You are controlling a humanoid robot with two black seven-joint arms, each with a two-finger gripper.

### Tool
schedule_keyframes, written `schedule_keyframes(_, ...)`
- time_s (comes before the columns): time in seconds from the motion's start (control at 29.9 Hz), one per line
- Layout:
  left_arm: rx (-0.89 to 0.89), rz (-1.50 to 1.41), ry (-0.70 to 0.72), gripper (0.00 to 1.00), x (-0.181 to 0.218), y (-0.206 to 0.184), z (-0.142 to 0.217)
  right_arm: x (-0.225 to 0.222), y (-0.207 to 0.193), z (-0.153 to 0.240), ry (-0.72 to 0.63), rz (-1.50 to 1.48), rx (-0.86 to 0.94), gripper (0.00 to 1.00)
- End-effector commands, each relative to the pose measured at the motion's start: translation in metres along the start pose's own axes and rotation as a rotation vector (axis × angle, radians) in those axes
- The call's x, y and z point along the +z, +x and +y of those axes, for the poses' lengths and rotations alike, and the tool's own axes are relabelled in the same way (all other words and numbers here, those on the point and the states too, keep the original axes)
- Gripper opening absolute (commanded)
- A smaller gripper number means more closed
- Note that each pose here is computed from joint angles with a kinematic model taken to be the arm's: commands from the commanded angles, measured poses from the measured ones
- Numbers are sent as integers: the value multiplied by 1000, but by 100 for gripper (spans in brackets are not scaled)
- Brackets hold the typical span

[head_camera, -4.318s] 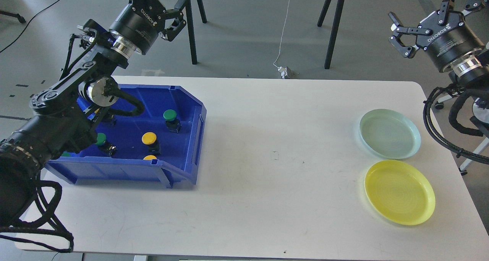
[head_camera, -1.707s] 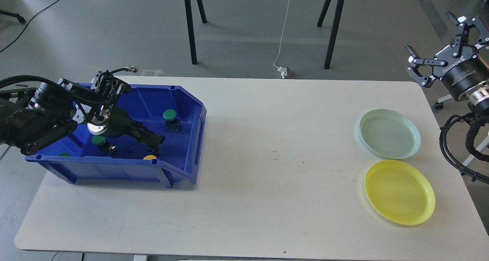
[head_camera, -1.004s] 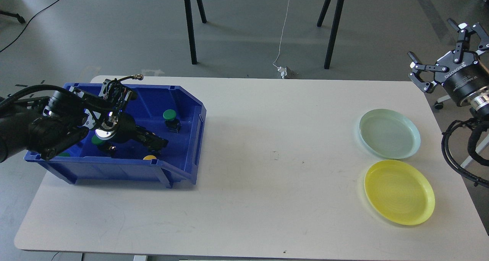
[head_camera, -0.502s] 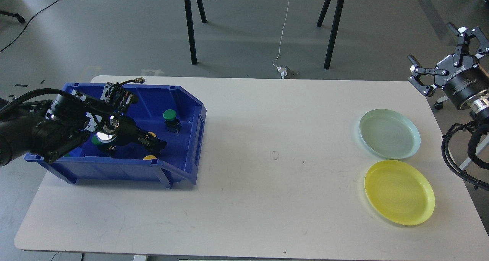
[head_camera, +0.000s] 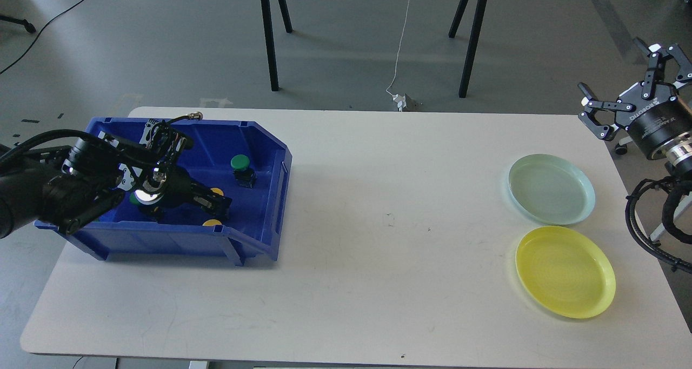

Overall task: Pass button and place on color plate
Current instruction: 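Lower the left gripper into the bin and grasp a yellow button, then lift the yellow button and extend the left gripper toward the right gripper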

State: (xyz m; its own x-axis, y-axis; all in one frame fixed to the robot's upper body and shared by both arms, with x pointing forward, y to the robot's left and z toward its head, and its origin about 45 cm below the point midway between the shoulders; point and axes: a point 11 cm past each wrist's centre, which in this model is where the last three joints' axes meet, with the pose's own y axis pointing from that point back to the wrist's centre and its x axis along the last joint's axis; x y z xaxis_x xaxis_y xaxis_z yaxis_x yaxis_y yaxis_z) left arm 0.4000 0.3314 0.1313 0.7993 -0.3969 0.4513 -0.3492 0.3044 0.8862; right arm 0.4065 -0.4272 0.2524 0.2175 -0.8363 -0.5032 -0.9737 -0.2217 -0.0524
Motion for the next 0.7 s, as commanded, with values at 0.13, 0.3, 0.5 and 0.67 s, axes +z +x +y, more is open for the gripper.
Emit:
schedule_keyframes(0.13, 28, 22, 22, 1, -15, -1, 16, 0, 2, 2, 1, 0, 6, 100)
schedule_keyframes(0.3, 200, 55, -5, 1, -28, 23, 72, -13, 1, 2, 51, -21, 5, 100)
schedule_keyframes(0.5, 493, 163, -214, 2, 9, 47, 170, -20, 6, 7, 60, -11, 17, 100)
schedule_keyframes(0.67, 615, 229, -473, 2, 69, 76, 192, 2, -10, 21, -19, -40, -37, 100)
